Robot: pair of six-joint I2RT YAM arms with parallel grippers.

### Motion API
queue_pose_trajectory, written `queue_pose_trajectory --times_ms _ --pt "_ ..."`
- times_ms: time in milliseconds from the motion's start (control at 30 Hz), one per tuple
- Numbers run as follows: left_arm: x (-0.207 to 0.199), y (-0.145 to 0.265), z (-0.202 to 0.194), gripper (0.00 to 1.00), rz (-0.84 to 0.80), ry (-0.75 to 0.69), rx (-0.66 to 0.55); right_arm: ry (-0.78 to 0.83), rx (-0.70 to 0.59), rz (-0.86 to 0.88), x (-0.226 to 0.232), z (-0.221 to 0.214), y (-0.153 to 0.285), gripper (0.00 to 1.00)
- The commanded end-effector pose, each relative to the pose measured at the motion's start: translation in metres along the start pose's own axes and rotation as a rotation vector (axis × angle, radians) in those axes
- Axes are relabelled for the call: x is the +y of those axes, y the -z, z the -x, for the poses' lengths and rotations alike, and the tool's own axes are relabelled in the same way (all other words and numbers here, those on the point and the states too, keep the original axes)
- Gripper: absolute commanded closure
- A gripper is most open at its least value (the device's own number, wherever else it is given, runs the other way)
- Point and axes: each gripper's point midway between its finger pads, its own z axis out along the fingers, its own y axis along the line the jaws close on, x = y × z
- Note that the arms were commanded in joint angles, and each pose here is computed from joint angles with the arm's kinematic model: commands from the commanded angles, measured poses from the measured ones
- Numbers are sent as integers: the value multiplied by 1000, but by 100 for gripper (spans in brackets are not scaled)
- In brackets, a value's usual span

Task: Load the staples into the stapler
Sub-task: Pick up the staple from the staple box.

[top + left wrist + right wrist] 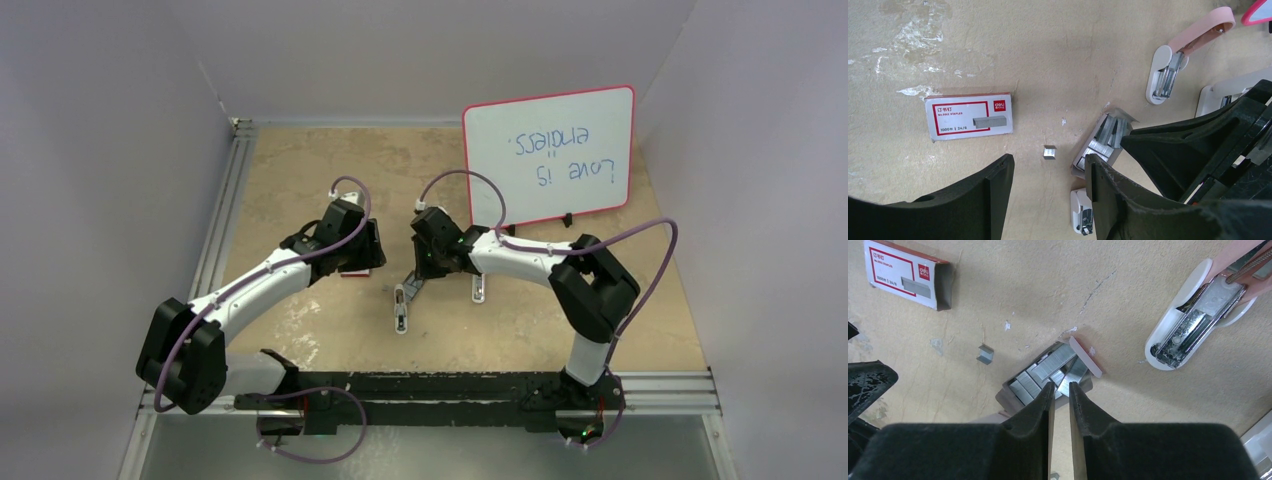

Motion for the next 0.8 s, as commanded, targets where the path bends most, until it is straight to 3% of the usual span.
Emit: queue_pose_trajectory --times_ms 0,333,533,767 --pt "-9 4 22 46 -23 0 -63 -13 6 -18 -1 -1 2 80" --pt "-8 4 21 47 -21 0 -60 -20 16 -45 -7 -5 -4 77" --pt "-8 4 21 47 -19 0 -62 -20 25 -43 -7 -7 -9 84" --pt "-8 5 22 47 -17 2 -64 -25 29 -59 -11 -10 -12 83"
